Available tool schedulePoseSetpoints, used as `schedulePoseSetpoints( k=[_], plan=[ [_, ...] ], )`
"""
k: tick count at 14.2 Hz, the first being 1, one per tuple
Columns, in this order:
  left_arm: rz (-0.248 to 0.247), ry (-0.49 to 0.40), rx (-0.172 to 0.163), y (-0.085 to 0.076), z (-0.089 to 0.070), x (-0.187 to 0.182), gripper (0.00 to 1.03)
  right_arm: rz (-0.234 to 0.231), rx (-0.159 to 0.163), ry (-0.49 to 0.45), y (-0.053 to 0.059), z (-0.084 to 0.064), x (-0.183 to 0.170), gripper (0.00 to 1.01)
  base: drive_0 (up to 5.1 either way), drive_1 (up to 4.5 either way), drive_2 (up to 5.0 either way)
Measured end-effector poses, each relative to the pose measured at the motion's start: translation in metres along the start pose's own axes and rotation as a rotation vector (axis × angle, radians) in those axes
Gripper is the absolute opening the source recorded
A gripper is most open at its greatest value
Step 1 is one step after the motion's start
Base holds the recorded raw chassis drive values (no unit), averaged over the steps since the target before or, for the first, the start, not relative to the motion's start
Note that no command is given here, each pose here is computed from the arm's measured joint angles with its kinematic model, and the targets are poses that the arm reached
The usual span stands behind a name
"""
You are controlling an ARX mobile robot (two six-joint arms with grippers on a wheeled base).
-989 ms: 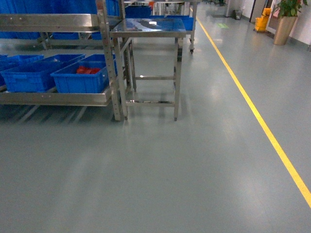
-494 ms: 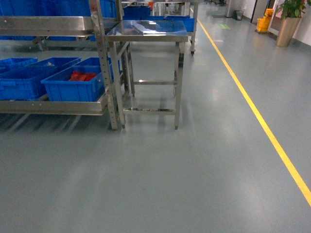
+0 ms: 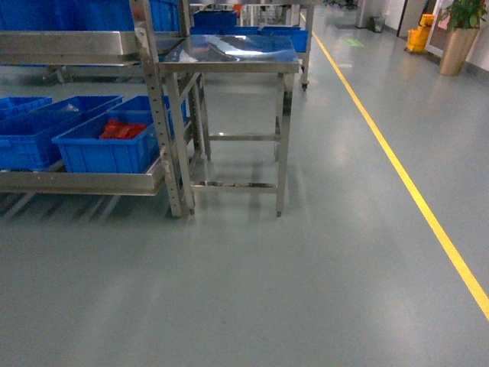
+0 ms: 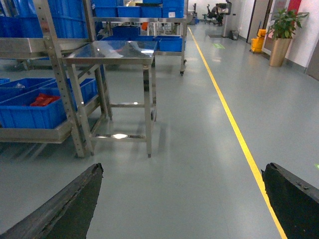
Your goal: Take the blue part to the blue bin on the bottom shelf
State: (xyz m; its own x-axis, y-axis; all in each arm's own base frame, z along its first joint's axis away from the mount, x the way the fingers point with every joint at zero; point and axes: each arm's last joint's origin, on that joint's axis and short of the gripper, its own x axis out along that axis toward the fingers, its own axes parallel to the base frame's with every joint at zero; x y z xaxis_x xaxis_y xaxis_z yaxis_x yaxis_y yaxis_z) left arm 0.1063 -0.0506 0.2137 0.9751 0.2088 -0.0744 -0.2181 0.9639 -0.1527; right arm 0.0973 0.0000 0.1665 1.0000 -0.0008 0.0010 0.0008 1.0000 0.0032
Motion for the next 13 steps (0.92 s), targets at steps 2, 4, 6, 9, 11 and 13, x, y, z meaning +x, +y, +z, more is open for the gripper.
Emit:
schedulePoseSetpoints(
  k=[2, 4, 6, 9, 11, 13],
  plan=[
    [0.001, 0.001, 0.001, 0.0000, -0.0002, 0.0001, 0.43, 0.000, 0.000, 0.000, 0.0000, 0.0000, 0.0000, 0.98, -0.1, 4.09, -4.2],
    [0.001, 0.001, 0.001, 0.0000, -0.0002, 0.0000, 0.43, 0.000, 0.000, 0.000, 0.0000, 0.0000, 0.0000, 0.98, 0.0, 4.20, -4.1],
    [0.002, 0.003, 0.003, 0.0001, -0.0004, 0.0000, 0.43, 0.000, 0.000, -0.002, 0.0000, 0.0002, 0.0000, 0.98, 0.0, 4.20, -4.1],
    [0.000, -0.001, -0.001, 0.0001, 0.0001, -0.0001, 0.43, 0.000, 0.000, -0.003, 0.0000, 0.0002, 0.0000, 0.98, 0.0, 4.19, -4.1],
    [0.003, -0.001, 0.000, 0.0001, 0.0000, 0.0001, 0.43, 0.000, 0.000, -0.001, 0.0000, 0.0001, 0.0000, 0.98, 0.0, 4.13, -4.2],
    [0.003, 0.002, 0.002, 0.0002, -0.0003, 0.0001, 0.43, 0.000, 0.000, 0.000, 0.0000, 0.0000, 0.0000, 0.98, 0.0, 4.13, -4.2]
  ],
)
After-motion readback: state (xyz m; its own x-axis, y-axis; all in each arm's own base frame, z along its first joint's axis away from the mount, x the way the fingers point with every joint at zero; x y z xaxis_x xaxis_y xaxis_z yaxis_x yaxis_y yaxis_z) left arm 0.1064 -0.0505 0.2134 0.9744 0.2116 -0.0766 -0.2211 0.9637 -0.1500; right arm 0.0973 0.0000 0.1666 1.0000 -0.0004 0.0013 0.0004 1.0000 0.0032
